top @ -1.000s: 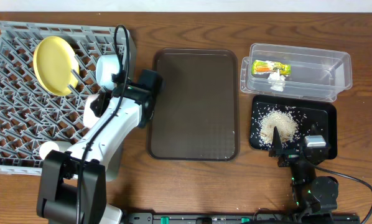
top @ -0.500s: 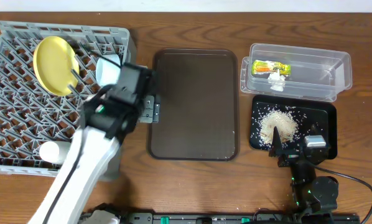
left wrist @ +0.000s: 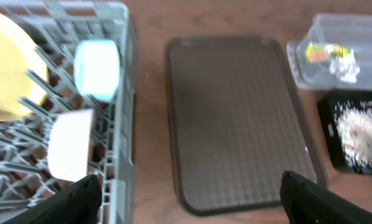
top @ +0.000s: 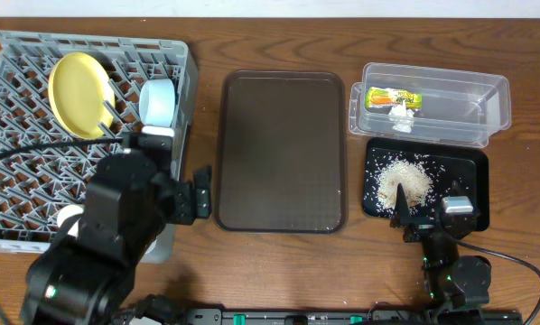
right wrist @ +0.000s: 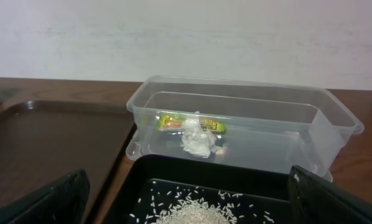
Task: Sort waste into correct bins and load items into the dishwasher
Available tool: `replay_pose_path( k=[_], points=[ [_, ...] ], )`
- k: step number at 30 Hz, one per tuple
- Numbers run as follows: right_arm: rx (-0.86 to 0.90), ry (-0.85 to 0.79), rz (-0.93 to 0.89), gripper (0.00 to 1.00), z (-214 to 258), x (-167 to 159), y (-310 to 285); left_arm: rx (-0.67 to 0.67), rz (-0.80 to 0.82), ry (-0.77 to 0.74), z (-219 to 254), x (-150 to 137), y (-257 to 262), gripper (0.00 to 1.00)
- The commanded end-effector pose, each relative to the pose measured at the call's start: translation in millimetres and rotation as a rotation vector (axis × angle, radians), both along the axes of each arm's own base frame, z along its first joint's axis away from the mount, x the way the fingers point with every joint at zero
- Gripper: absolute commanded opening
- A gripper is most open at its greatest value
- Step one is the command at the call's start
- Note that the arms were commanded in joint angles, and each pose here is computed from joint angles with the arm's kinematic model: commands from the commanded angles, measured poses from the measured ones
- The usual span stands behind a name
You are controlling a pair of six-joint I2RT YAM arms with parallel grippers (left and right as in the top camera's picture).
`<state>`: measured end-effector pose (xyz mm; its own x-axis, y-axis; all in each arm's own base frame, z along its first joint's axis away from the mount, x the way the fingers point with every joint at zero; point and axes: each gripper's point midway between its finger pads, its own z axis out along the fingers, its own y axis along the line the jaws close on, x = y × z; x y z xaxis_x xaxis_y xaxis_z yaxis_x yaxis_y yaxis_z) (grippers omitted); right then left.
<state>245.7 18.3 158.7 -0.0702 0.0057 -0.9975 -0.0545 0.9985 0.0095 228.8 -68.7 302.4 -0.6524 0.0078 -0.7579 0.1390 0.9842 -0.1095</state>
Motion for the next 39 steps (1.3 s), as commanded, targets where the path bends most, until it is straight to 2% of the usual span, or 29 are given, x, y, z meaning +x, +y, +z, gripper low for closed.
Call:
replay_pose_path(
  k=[1,7,13,18,27,39],
  points=[
    [-0.007,-0.001,-0.007,0.99,-0.7,0.0,-2.0,0.016,0.091,-0.126,27.1,-3.9,21.0,0.92],
    [-0.007,-0.001,-0.007,0.99,-0.7,0.0,-2.0,0.0,0.163,-0.3,53.6,7.8,32.0,0.93],
    [-0.007,-0.001,-0.007,0.99,-0.7,0.0,-2.0,-0.08,0.194,-0.502,56.0,29.6,33.3,0.93],
    [-0.008,-0.001,-0.007,0.99,-0.7,0.0,-2.0,-0.076,0.11,-0.566,22.5,28.7,27.5,0.93],
    [-0.008,-0.001,-0.007,0.99,-0.7,0.0,-2.0,-0.006,0.091,-0.664,-31.9,12.3,36.4,0.94],
    [-0.008,-0.001,-0.007,0.99,-0.7,0.0,-2.0,-0.039,0.084,-0.763,-84.4,7.8,34.6,0.94]
  ],
)
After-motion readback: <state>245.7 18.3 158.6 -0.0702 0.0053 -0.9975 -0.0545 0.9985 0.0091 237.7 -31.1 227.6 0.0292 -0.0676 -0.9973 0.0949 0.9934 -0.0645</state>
